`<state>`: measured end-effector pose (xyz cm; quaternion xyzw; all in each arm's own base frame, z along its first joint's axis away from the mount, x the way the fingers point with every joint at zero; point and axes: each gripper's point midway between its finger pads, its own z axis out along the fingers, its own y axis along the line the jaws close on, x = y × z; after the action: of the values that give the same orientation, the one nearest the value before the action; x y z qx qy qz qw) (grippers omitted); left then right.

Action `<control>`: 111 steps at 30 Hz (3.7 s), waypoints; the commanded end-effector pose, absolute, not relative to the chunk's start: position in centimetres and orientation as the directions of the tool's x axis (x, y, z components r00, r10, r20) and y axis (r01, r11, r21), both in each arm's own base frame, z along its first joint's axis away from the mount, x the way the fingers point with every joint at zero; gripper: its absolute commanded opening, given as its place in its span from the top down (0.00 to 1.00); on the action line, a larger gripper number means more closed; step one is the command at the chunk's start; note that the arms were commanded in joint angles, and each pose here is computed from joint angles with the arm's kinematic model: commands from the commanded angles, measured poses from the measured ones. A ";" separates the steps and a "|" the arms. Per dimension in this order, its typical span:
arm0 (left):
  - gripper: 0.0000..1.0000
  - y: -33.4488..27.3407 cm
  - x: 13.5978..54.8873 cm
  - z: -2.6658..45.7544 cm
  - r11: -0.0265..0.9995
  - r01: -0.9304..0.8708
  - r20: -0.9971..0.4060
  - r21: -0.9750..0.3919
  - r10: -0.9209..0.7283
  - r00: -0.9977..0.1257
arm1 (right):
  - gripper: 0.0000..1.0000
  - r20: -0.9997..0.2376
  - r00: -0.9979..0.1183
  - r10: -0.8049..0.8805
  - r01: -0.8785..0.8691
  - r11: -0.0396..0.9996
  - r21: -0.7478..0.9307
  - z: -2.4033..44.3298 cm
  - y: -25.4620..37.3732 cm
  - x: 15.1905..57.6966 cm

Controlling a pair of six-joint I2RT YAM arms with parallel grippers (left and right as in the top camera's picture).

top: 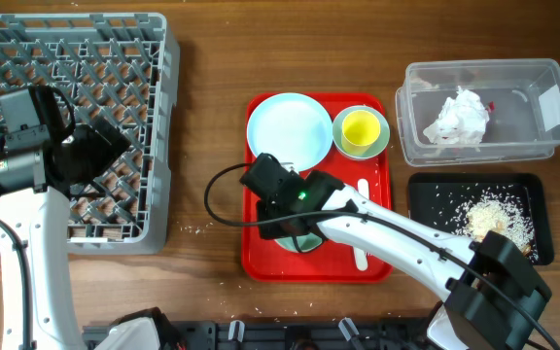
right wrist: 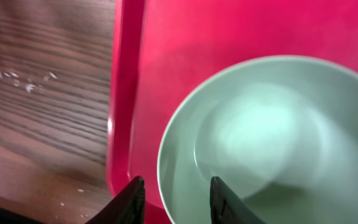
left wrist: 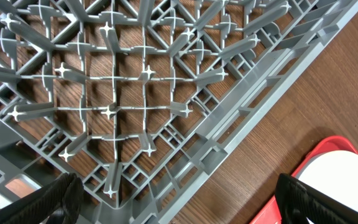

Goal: Sort waste into correct bins and load items into the dishwasher rack
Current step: 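Carry the emptied green bowl left and set it on the red tray, then withdraw the right gripper back above the clear bin, then reach the left gripper to the green bowl and grasp its rim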

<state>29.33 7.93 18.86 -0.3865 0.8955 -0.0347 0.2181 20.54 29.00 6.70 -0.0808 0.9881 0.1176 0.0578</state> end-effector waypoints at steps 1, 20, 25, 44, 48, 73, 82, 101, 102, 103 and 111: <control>0.00 8.2 29.5 19.1 0.697 -0.679 -0.369 -0.232 -0.709 -0.601 | 0.66 -0.140 -0.978 -0.155 -0.184 0.956 0.228 6.7 29.4 20.6; 0.00 8.2 29.5 19.1 0.697 -0.679 -0.369 -0.232 -0.709 -0.601 | 0.00 -0.610 -0.744 0.271 0.182 0.962 0.205 30.1 7.7 29.9; 0.00 8.2 29.5 19.1 0.697 -0.679 -0.369 -0.232 -0.709 -0.601 | 0.00 -0.608 -0.668 0.429 0.315 0.903 0.291 31.7 3.3 28.9; 0.00 8.2 29.5 19.1 0.697 -0.679 -0.369 -0.232 -0.709 -0.601 | 0.00 -0.543 -0.761 0.356 0.310 0.934 0.177 26.8 1.8 32.2; 0.00 8.2 29.5 19.1 0.697 -0.679 -0.369 -0.231 -0.709 -0.601 | 0.00 -0.542 -0.702 0.461 0.468 0.873 0.137 26.7 -3.7 31.4; 0.00 -28.3 22.8 23.1 0.653 0.330 -0.332 -0.682 0.126 -0.935 | 0.00 -0.482 -0.652 0.585 0.590 0.791 0.161 25.9 -7.8 29.6; 0.15 -31.1 20.2 12.1 0.916 0.120 -0.165 -0.383 0.060 -0.984 | 0.00 -0.480 -0.653 0.585 0.591 0.791 0.160 25.8 -7.8 29.6; 0.63 -31.9 18.7 2.4 0.994 0.025 -0.160 -0.109 0.007 -0.987 | 0.00 -0.474 -0.658 0.586 0.592 0.791 0.156 25.6 -7.8 29.7; 0.63 -31.9 18.8 2.4 0.994 0.028 -0.169 -0.103 0.010 -0.986 | 0.00 -0.474 -0.658 0.586 0.592 0.791 0.156 25.6 -7.8 29.7; 0.63 -31.9 18.8 2.3 0.995 0.032 -0.178 -0.095 0.014 -0.984 | 0.00 -0.474 -0.658 0.586 0.592 0.791 0.156 25.6 -7.8 29.7; 0.69 -32.6 17.4 0.6 0.995 0.077 -0.171 -0.064 0.065 -0.983 | 0.00 -0.474 -0.658 0.586 0.592 0.791 0.156 25.6 -7.8 29.7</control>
<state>17.24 -32.84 1.17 0.0390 0.9952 -0.0476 0.0756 29.68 -7.87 25.04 0.3224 0.9127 -0.0098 0.2508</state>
